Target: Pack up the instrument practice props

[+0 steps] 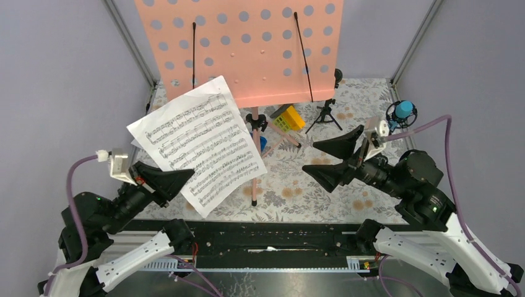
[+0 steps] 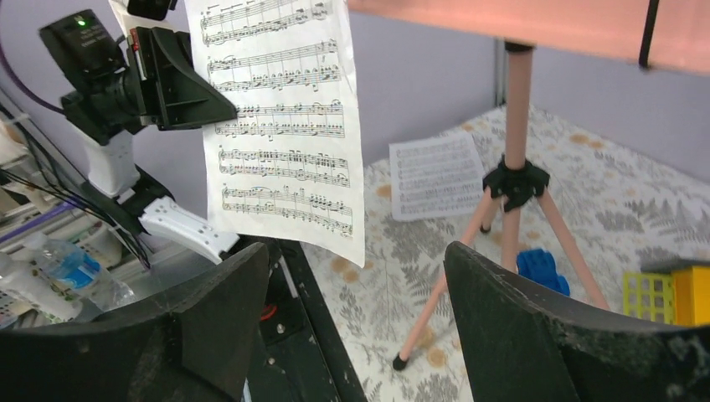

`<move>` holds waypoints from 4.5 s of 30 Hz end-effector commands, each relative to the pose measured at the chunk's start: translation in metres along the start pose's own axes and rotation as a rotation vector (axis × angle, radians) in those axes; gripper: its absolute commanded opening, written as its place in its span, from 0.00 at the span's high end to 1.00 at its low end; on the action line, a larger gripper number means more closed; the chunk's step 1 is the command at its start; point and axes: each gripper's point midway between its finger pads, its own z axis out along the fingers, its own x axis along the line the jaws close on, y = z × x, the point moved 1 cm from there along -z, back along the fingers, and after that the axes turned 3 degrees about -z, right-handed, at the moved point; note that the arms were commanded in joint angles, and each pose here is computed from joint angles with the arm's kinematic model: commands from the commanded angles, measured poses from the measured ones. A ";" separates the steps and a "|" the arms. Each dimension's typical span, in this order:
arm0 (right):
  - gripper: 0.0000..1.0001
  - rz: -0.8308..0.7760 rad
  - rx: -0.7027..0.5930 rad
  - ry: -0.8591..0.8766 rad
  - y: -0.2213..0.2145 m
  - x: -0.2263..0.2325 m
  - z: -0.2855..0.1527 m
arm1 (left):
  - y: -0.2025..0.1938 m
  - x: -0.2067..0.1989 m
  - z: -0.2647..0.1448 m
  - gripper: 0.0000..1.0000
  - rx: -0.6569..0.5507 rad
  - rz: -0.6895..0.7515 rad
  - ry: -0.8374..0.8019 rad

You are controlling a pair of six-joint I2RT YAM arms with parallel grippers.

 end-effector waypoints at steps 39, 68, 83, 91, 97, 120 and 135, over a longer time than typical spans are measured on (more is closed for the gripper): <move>0.17 0.101 0.143 -0.176 -0.070 -0.028 -0.026 | -0.033 0.225 0.055 1.00 -0.216 -0.193 0.997; 0.16 0.086 0.234 -0.250 -0.088 -0.041 -0.034 | 0.014 0.408 0.031 1.00 -0.252 -0.562 1.007; 0.16 0.078 0.308 -0.241 -0.103 -0.044 -0.024 | -0.072 0.501 -0.021 1.00 -0.080 -0.864 1.238; 0.16 0.094 0.328 -0.233 -0.107 -0.043 -0.020 | -0.060 0.508 -0.041 1.00 -0.108 -0.873 1.263; 0.16 0.097 0.332 -0.225 -0.106 -0.042 -0.019 | -0.066 0.507 -0.042 0.89 -0.087 -0.887 1.257; 0.17 0.108 0.341 -0.232 -0.111 -0.042 -0.022 | -0.067 0.515 -0.039 1.00 -0.055 -0.876 1.226; 0.17 0.120 0.348 -0.240 -0.117 -0.043 -0.025 | -0.064 0.538 -0.022 0.92 0.041 -0.905 1.134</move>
